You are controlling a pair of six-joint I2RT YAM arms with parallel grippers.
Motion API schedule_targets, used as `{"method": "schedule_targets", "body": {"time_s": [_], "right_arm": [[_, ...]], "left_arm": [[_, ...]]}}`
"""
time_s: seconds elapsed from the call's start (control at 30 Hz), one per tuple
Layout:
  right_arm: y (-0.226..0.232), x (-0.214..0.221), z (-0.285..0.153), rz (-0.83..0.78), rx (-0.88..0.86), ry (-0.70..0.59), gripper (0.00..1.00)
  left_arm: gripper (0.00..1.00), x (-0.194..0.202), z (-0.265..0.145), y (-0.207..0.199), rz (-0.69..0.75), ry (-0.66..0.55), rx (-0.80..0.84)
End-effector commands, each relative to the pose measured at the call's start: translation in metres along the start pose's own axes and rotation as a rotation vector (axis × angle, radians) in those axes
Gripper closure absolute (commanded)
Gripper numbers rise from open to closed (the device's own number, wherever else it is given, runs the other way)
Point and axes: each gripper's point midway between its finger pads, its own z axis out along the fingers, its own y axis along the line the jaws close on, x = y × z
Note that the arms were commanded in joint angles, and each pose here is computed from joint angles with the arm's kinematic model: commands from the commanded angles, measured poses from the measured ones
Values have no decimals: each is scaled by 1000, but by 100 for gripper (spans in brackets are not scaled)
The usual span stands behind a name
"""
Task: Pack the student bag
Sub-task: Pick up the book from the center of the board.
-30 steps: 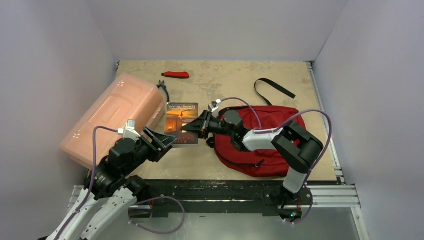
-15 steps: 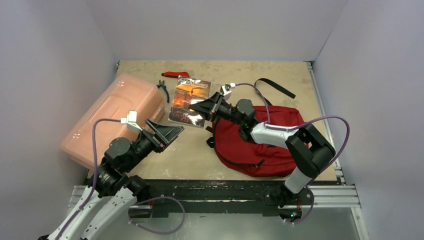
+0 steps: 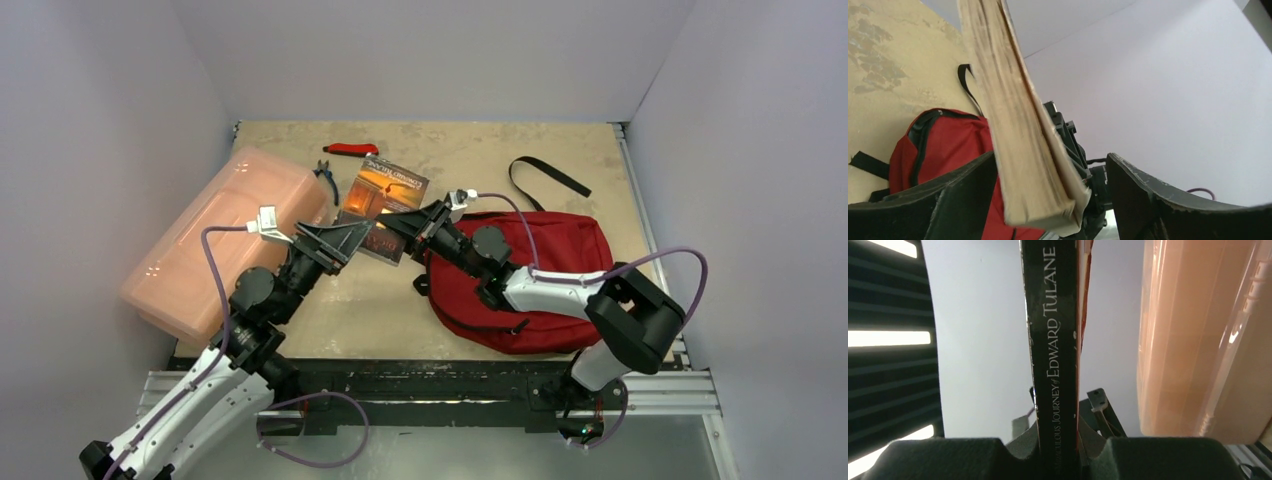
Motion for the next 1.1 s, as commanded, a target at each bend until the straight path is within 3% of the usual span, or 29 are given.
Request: {"method": "schedule_targets", "body": {"time_s": [0.0,0.13,0.4,0.57,0.6,0.67,0.83,0.93,1.07], "right_arm": [[58,-14,-4,-6,-148,-155,93],[62,-8,1,-18,-121,-197,93],[69,-10,6,-84,-92,-261,83],[67,-6,9,-211,-15,-247,64],[63,-4,7,-254,18,-234,58],[50,1,-1,-338,94,-192,44],[-18,-27,-59,-645,441,-181,10],[-56,-64,-114,-819,707,-188,3],[-63,-89,-164,-1101,919,-132,1]], "left_arm": [[28,-21,2,-15,2,-122,88],[38,-18,10,-16,-20,-117,94],[41,-16,20,-23,-9,-107,109],[71,-7,23,-17,7,-64,92],[82,-6,22,-14,21,-56,79],[91,-5,16,-2,51,-51,22],[100,-30,-23,22,222,-133,-125],[100,-53,-50,25,341,-188,-210],[100,-76,-85,24,508,-180,-339]]}}
